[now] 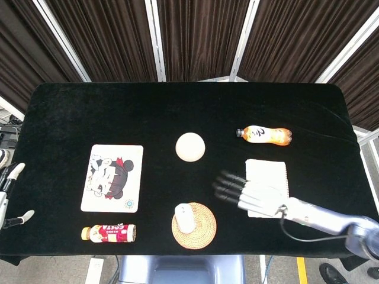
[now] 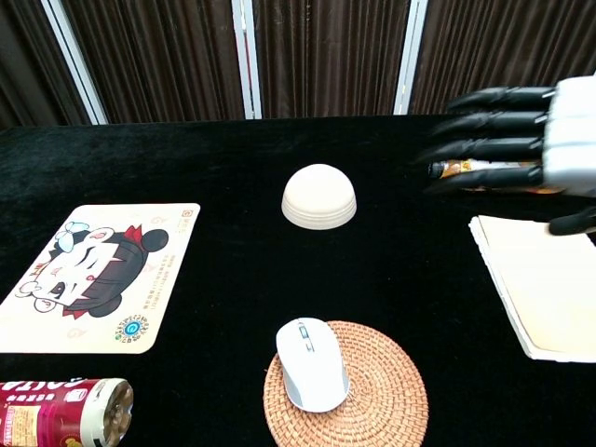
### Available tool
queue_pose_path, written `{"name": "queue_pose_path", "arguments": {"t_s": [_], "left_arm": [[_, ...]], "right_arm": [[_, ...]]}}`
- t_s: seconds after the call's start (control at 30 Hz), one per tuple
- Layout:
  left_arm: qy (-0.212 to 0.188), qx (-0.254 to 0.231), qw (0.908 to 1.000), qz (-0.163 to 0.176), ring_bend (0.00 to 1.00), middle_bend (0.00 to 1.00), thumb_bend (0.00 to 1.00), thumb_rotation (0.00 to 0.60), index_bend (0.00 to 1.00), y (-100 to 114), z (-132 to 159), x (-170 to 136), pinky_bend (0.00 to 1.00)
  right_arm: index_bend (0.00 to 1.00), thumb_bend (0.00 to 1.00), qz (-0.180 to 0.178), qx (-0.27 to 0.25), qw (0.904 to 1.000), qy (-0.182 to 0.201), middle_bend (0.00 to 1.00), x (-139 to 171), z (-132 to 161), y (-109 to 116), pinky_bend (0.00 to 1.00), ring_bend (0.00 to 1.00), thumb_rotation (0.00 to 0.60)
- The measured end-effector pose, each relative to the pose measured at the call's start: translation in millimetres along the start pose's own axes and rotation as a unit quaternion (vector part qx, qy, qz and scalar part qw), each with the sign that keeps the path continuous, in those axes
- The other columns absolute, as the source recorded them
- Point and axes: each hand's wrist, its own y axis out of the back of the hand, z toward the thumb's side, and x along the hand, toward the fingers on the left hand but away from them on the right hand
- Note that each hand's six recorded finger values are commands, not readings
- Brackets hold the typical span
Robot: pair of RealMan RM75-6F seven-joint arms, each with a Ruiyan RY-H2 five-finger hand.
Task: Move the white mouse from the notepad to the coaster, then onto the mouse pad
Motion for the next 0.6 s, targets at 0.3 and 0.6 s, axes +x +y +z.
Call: {"name": "queue_pose_path", "arguments": {"t_s": [0.3, 0.6], "left_arm": [[-0.060, 0.009, 0.9981, 0.009, 0.00, 0.00, 0.00, 0.600, 0.00, -6.5, 15.5, 1.3, 0.00], [-0.183, 0.026, 0.9826, -0.013, 0.00, 0.00, 0.00, 0.600, 0.05, -24.1, 89.3, 26.1, 0.00]], "right_arm": [[0.00, 0.00, 0.074, -0.167, 0.9458, -0.268, 0.00, 101.6, -20.6, -22.0, 0.00, 0.00, 0.600], [0.00, 0.00, 0.070, -0.325, 0.8281, -0.451, 0.00, 171.1, 10.8, -7.9, 0.00, 0.00, 0.600]]}}
